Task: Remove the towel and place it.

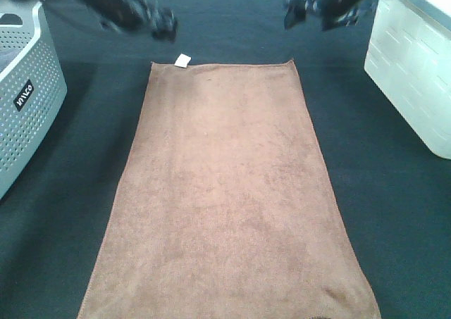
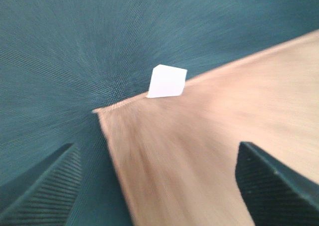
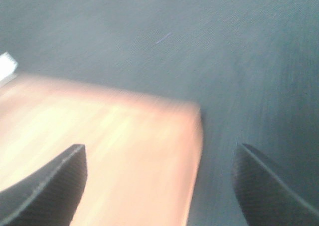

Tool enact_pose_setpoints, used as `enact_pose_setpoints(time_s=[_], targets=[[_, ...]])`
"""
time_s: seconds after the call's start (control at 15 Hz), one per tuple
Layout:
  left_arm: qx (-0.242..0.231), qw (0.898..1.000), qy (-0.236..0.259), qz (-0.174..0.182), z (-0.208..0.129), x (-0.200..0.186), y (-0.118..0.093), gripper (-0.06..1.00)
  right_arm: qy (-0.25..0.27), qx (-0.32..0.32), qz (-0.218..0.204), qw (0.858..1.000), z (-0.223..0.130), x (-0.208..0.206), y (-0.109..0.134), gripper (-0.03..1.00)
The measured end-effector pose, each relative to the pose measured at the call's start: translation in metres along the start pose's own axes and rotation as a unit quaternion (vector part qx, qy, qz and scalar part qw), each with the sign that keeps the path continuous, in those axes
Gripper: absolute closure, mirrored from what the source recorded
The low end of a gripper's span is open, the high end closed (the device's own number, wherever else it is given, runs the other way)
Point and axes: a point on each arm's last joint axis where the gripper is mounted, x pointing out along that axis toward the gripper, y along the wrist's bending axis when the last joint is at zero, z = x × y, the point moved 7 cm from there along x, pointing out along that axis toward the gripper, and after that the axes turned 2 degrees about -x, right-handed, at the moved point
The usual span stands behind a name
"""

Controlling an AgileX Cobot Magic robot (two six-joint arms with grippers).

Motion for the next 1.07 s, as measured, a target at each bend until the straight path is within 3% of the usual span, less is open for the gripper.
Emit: enact_pose_setpoints(time_s=[0.13,0.2,0.33,0.47,0.6,0.87,1.0,1.07], targets=[[-0.011,1.000,0.027,0.011,0.022,-0.067,0.005,0.14,0.026,-0.005,-0.013,1.000,0.008,-0.060,0.006,0.23],[-0.032,0.998,0.035,0.031,0.028,-0.096,0.020,0.14,0.027,0.000,-0.030,0.999,0.012,-0.091,0.005,0.22],[-0.082,0.991,0.049,0.090,0.029,-0.151,0.077,0.14,0.021,0.014,-0.061,0.998,0.017,-0.145,-0.012,0.22],[-0.119,0.983,0.060,0.125,0.022,-0.196,0.123,0.14,0.021,0.023,-0.084,0.996,0.015,-0.183,-0.029,0.23],[-0.128,0.979,0.071,0.141,0.017,-0.225,0.142,0.14,0.035,0.017,-0.104,0.994,0.009,-0.209,-0.030,0.27],[-0.134,0.979,0.075,0.137,0.003,-0.268,0.128,0.14,0.039,0.038,-0.101,0.993,-0.014,-0.248,-0.016,0.28],[-0.142,0.975,0.112,0.131,-0.045,-0.303,0.103,0.14,0.065,0.061,-0.099,0.991,-0.066,-0.285,0.000,0.28],[-0.143,0.976,0.097,0.134,-0.060,-0.326,0.091,0.14,0.062,0.065,-0.099,0.991,-0.089,-0.308,0.008,0.28]])
